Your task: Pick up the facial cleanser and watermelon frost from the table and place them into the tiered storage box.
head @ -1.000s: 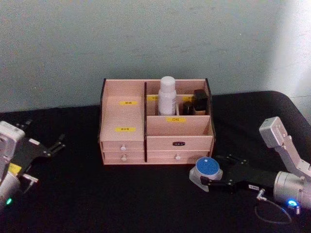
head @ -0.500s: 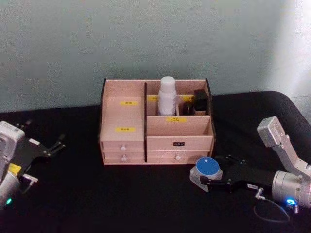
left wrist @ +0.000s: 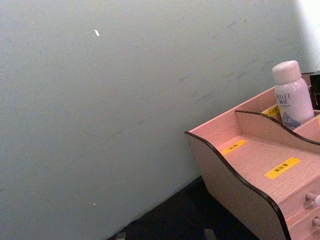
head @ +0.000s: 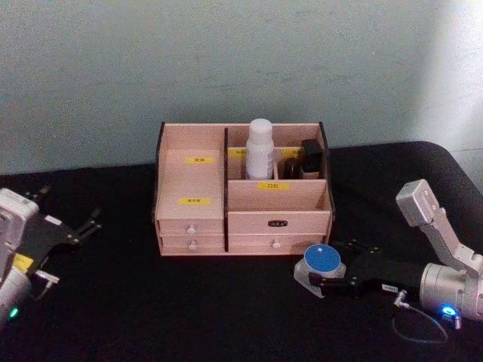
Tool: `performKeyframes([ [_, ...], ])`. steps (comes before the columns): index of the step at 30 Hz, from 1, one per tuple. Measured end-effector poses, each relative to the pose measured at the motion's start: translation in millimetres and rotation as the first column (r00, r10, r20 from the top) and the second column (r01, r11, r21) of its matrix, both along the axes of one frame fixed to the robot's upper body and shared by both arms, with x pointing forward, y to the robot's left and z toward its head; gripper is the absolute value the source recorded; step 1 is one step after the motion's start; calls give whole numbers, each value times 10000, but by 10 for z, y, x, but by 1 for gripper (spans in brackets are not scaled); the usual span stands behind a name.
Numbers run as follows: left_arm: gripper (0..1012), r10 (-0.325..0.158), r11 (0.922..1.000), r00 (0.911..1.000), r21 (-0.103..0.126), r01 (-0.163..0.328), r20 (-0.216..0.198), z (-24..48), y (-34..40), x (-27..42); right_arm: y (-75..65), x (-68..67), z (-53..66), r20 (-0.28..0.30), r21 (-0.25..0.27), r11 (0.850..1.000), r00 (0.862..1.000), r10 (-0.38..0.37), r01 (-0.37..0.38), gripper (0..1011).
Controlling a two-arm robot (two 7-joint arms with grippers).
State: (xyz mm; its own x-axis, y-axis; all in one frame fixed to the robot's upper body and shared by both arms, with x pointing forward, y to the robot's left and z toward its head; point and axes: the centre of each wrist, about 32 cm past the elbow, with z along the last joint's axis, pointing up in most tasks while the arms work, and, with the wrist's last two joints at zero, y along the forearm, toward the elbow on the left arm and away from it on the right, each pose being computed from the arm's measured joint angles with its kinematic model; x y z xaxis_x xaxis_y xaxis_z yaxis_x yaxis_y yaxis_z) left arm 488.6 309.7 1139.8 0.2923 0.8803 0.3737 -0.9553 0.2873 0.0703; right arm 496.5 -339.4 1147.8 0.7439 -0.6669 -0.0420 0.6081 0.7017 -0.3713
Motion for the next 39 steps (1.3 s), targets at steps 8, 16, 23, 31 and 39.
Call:
performKeyframes([
  [8,1001,0,10000,10000,0,0,0,0,0,0,4,18,-6,-36,-34,10000,10000,53,-54,1000],
  [16,1001,0,10000,10000,0,0,0,0,0,0,10,30,-20,-101,-72,10000,9999,52,-52,1000],
  [23,1001,-1,10000,10000,0,1,-1,0,0,0,12,34,-24,-116,-72,10000,9999,36,-36,1000],
  [31,1001,0,10000,10000,-1,0,0,0,0,0,11,38,-24,-90,-38,10000,10000,-10,10,1000],
  [39,1001,0,10000,10000,0,0,0,0,0,0,11,38,-23,-82,-28,10000,10000,-11,11,1000],
])
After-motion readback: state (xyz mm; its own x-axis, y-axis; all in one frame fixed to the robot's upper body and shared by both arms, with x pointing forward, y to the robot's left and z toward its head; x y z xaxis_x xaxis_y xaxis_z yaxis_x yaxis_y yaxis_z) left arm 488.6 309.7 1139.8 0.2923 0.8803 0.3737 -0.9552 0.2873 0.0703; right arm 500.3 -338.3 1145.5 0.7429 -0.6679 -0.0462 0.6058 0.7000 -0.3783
